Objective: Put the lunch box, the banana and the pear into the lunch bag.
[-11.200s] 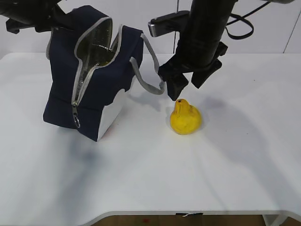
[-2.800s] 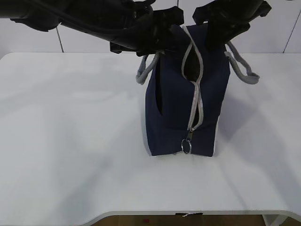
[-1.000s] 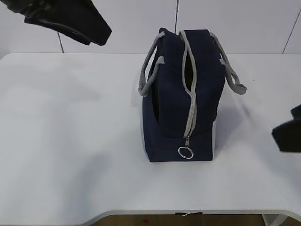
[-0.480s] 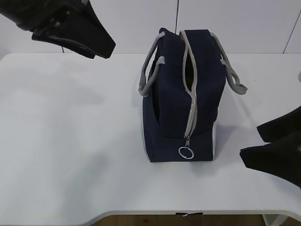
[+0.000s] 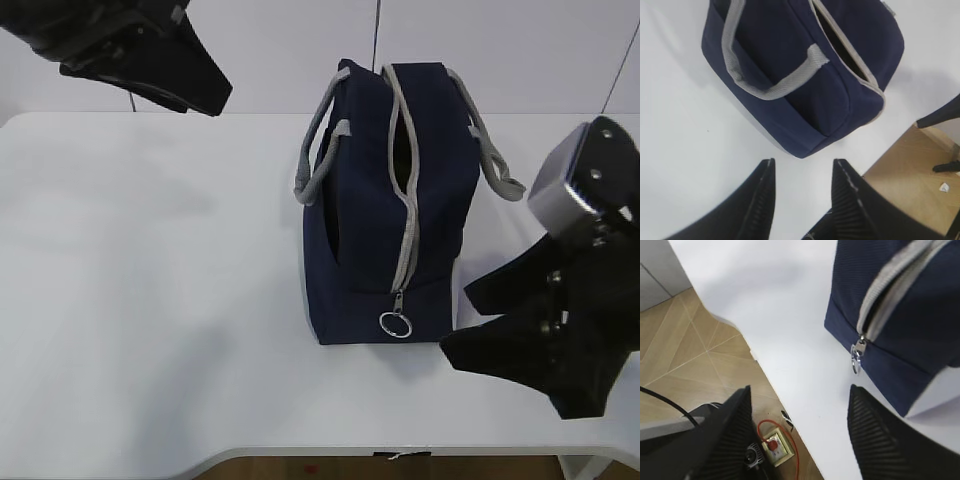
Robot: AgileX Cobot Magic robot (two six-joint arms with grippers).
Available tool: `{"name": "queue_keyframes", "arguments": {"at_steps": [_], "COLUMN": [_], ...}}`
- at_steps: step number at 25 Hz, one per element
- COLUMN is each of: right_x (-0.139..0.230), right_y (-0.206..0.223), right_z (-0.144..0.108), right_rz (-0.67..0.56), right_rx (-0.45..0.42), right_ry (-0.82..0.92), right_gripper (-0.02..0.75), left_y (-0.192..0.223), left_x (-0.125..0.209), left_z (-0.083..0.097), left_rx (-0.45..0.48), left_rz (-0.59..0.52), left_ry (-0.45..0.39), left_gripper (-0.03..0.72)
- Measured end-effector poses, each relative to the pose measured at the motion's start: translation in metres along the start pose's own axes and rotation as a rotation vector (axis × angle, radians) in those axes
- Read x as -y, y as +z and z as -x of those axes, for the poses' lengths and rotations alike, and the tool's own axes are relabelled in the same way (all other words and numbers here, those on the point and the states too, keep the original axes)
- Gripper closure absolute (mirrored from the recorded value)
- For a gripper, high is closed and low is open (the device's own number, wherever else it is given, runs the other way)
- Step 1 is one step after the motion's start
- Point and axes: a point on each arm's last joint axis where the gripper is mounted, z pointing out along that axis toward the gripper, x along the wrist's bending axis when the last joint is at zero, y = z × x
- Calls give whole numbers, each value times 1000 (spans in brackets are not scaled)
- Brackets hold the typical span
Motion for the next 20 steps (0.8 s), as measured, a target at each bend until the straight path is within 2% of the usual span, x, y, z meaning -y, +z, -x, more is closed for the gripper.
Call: {"name": "queue_keyframes", "arguments": {"at_steps": [7,20], "right_x": [9,24], "right_y": [32,76], "right_z": [15,40], "right_rz": [-19,5], "right_rx": [-43,-7], "right_ry": [6,-16], "right_gripper": [258,261], "left_y": [0,0], "left_x": [-2,-3], "left_z": [-3,-5], "left_rx": [-34,-56], "left_rz": [17,32], "left_ry": [24,39], "left_gripper": [400,401]}}
